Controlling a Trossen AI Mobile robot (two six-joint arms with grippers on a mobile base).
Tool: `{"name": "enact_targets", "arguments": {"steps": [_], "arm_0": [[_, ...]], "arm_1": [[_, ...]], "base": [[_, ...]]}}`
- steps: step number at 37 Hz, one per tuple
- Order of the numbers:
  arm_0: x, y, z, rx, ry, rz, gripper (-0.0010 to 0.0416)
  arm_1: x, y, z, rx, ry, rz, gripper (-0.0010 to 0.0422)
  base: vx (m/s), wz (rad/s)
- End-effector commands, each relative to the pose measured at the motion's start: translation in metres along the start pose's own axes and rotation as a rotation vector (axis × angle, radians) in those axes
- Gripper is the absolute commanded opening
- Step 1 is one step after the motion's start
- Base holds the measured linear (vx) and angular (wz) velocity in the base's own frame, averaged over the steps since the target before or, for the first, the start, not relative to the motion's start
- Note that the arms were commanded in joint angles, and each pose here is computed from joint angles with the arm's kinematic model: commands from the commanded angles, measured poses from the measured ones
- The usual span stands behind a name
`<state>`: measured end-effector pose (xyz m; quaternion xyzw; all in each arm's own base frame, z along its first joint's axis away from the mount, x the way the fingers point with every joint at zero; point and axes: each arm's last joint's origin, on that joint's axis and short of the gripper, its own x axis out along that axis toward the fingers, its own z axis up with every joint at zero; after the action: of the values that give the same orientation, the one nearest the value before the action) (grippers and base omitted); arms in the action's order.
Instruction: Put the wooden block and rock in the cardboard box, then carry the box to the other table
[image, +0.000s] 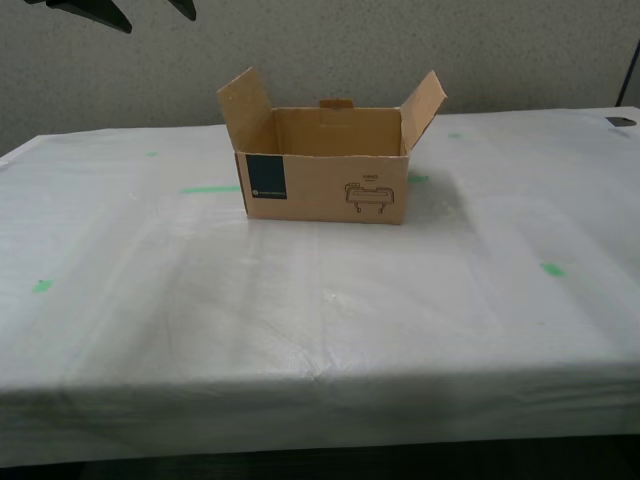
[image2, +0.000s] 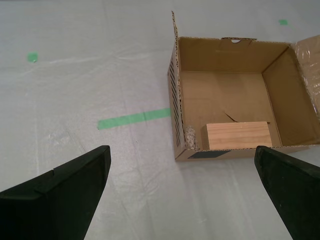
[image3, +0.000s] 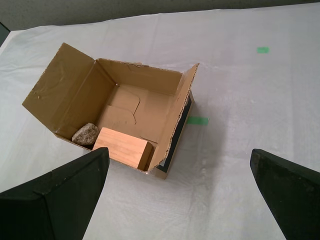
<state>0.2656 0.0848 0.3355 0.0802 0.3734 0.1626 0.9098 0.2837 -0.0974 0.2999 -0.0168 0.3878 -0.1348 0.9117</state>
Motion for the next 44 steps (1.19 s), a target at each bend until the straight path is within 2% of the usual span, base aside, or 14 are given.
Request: {"name": "enact_targets", "arguments": {"steps": [1, 44], "arm_0": [[-0.0003, 0.0002, 0.0002, 0.003, -0.003, -0.003, 0.0394], [-0.0003, 0.0002, 0.0002, 0.003, -0.003, -0.003, 0.0393]], "arm_1": [[-0.0002, -0.0001, 0.0003, 0.003, -0.002, -0.003, 0.0394], [-0.0002, -0.0003, 0.0003, 0.003, -0.002, -0.004, 0.0394]], "base": [[0.000, 0.000], [0.000, 0.000]]}}
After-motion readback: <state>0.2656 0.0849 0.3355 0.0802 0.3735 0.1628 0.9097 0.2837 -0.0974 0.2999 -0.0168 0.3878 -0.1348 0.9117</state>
